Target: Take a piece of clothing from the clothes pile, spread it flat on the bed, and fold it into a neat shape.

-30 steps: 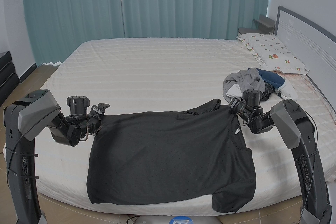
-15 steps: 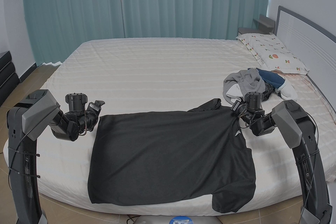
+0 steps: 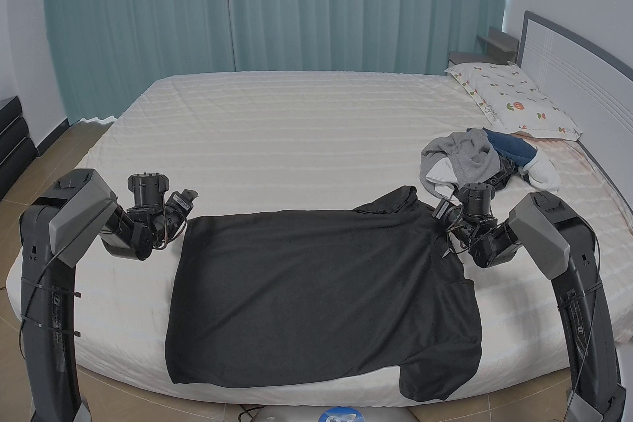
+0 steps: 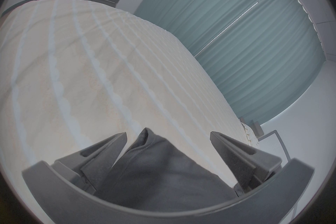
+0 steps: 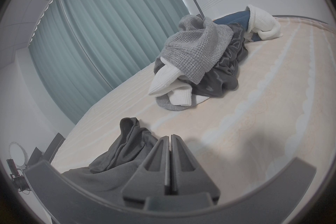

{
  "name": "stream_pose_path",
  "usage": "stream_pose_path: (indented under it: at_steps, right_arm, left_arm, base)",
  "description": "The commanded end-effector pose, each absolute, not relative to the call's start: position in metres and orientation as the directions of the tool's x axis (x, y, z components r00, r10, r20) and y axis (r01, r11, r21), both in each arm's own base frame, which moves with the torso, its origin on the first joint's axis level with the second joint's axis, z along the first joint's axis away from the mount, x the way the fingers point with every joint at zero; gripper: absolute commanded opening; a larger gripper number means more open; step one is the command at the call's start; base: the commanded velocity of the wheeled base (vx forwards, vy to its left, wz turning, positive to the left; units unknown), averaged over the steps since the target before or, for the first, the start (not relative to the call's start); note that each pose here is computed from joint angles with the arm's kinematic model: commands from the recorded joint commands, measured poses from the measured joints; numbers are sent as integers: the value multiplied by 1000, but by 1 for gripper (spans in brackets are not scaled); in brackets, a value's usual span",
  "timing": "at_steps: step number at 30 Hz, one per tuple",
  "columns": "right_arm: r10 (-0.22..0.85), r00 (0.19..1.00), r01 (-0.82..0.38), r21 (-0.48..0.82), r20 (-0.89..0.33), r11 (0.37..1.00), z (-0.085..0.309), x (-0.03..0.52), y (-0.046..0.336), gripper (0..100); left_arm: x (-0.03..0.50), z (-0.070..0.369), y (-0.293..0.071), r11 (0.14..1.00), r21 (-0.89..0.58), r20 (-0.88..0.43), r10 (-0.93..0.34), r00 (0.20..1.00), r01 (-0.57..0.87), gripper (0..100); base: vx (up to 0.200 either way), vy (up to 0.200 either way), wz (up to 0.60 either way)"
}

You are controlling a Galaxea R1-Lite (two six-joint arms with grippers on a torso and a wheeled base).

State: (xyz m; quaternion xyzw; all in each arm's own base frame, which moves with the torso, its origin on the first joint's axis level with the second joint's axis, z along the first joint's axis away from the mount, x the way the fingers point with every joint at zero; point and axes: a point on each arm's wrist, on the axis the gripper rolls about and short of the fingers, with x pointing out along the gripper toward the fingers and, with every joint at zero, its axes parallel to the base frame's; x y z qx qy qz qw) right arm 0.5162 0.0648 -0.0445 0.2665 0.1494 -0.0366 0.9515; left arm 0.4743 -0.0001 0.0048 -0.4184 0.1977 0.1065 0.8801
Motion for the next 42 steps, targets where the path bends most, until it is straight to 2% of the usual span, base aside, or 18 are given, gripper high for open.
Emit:
stream_pose_path:
  at_steps: [1, 15, 16, 25, 31, 37, 42]
  right_arm:
    - [14, 955, 142, 499, -296, 855, -37, 514, 66, 0]
    - [11, 955, 145, 501, -296, 853, -39, 513, 65, 0]
    - [11, 955, 146, 500, -297, 853, -40, 513, 65, 0]
    - [7, 968, 127, 514, -250, 848, -32, 517, 65, 0]
    - [-11, 984, 105, 524, -180, 845, -25, 520, 62, 0]
    - [-51, 992, 108, 533, -119, 839, -27, 529, 60, 0]
    - [-75, 989, 130, 525, -126, 841, -38, 531, 59, 0]
  left_arm:
    - [488, -18, -2, 630, -690, -443, 21, 896, -355, 100]
    - [498, -33, -11, 636, -692, -445, -5, 895, -341, 100]
    - [498, -34, -12, 637, -691, -445, -4, 895, -341, 0]
    - [509, -26, -11, 608, -715, -397, 53, 916, -345, 0]
    - [518, -7, -6, 516, -792, -303, 132, 944, -327, 0]
    - [520, 2, 0, 506, -818, -230, 148, 962, -273, 0]
    - [523, -1, -1, 509, -819, -224, 139, 965, -264, 0]
  base:
    - [0, 0, 0]
    - [0, 0, 0]
    - [0, 0, 0]
    - [0, 0, 0]
    - [0, 0, 0]
    - [0, 0, 0]
    - [0, 0, 0]
